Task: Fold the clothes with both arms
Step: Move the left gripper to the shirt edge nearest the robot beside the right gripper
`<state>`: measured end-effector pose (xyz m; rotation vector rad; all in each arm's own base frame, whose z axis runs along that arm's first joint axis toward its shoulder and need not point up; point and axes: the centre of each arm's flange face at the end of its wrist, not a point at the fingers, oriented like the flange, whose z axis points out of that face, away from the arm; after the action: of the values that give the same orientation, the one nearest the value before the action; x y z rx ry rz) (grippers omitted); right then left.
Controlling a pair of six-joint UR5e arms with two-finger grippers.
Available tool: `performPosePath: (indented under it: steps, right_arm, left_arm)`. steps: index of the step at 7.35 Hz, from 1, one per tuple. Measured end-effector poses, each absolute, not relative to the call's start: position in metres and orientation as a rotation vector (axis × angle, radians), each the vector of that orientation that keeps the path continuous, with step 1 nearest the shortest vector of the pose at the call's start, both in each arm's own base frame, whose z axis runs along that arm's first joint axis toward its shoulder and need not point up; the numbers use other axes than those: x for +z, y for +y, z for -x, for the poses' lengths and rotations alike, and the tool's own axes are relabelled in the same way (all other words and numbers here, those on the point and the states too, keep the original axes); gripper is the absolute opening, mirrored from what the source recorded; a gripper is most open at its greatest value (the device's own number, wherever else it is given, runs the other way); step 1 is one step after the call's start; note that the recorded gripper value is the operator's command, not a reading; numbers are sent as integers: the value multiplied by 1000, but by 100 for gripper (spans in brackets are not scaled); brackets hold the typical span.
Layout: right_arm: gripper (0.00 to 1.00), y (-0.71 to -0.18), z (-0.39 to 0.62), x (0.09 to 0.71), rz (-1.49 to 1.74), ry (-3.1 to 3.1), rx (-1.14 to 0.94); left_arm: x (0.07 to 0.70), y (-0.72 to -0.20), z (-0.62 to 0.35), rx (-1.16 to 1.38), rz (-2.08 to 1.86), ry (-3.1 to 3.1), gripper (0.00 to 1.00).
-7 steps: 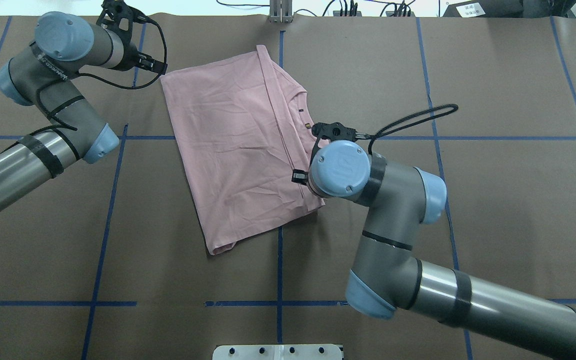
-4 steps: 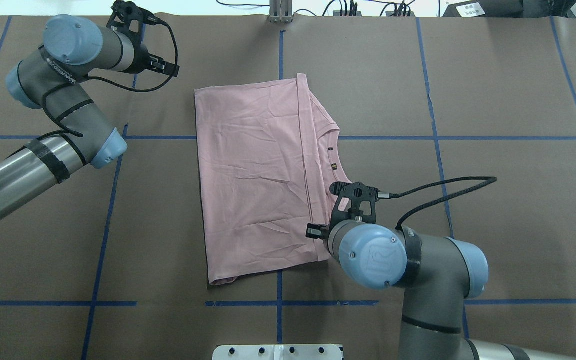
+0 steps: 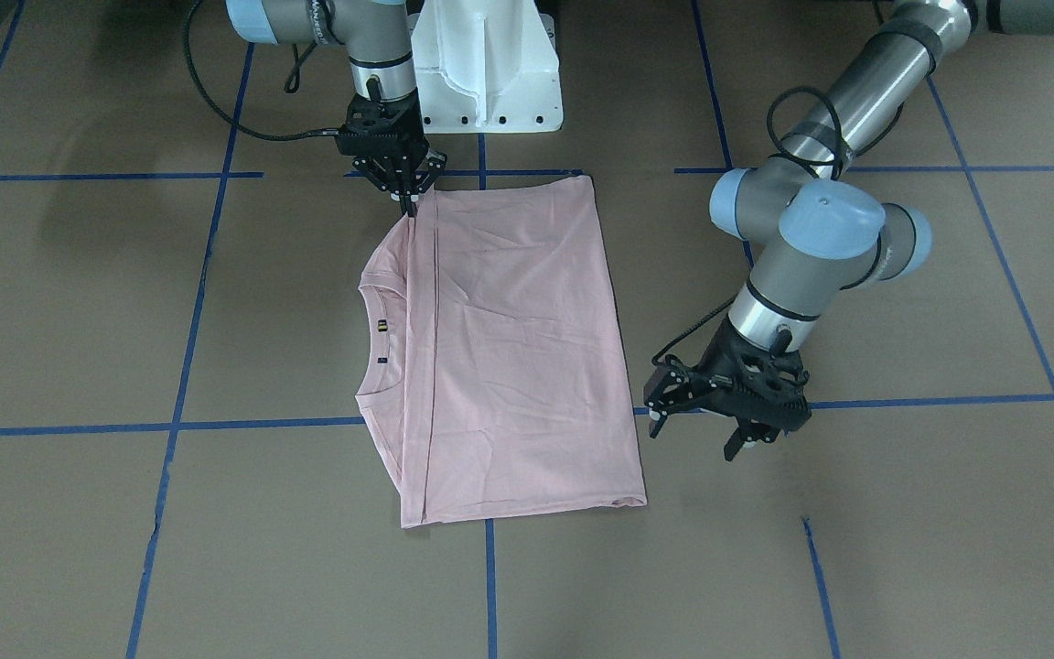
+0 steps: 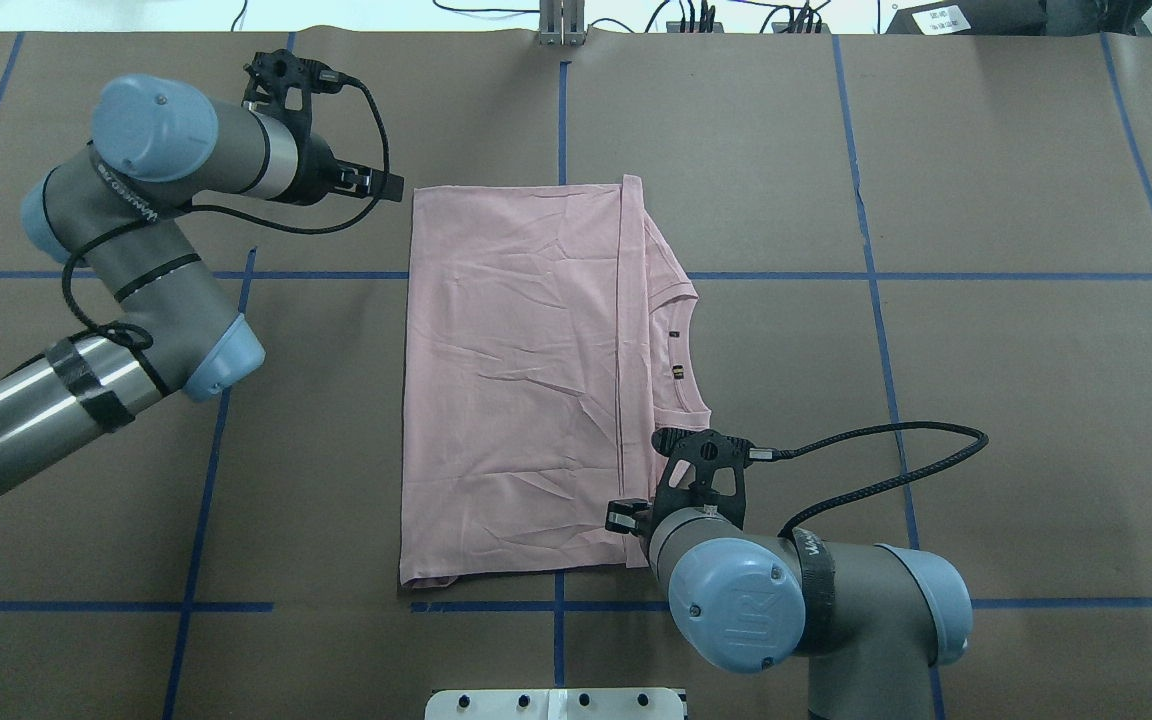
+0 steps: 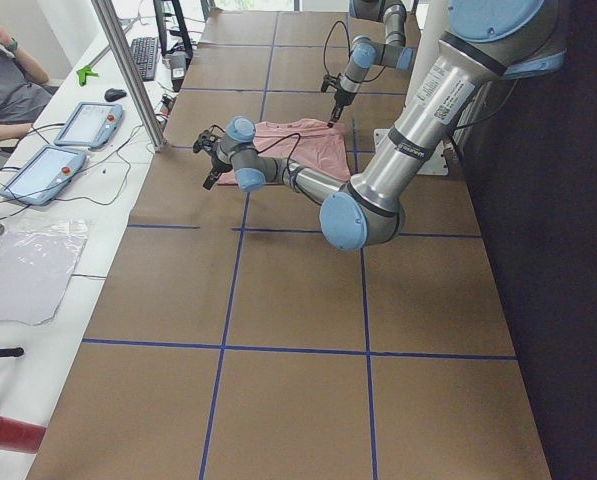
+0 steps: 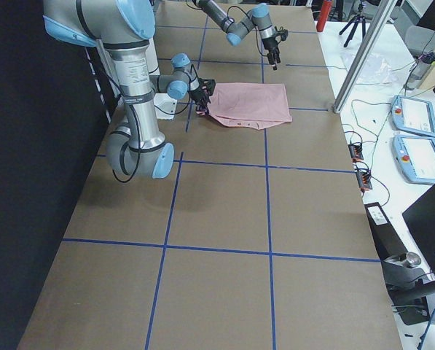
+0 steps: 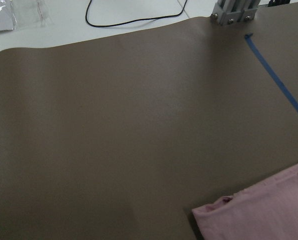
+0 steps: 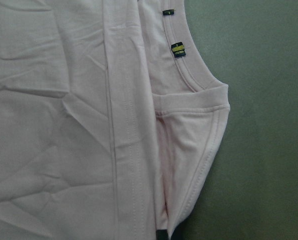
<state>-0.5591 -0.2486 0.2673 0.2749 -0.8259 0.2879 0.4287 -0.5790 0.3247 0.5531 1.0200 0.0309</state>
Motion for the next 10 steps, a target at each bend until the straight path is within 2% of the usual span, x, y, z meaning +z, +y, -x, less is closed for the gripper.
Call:
performPosePath:
  steps: [3,4,5,6,10]
  right_arm:
    - [0,-248,559,264,-275,-832,287]
    - [0,-248,558,263,-275,-833,288]
    - [0,-249,558,263,-276,-835,290]
    - [0,-251,557,262,-278,-835,292]
    - [0,-254,556,263,-280,-834,297]
  left_arm:
    - [288,-413,-431,-6,-373,1096,100]
    - [279,-370,-446,-36,-315,1088,79]
    - [278,-337,-465,-70,-268,1075,52]
    - [285,-313,-480,-94,-226,1056,45]
    - [313,-255,-511,-61,-133,1001,47]
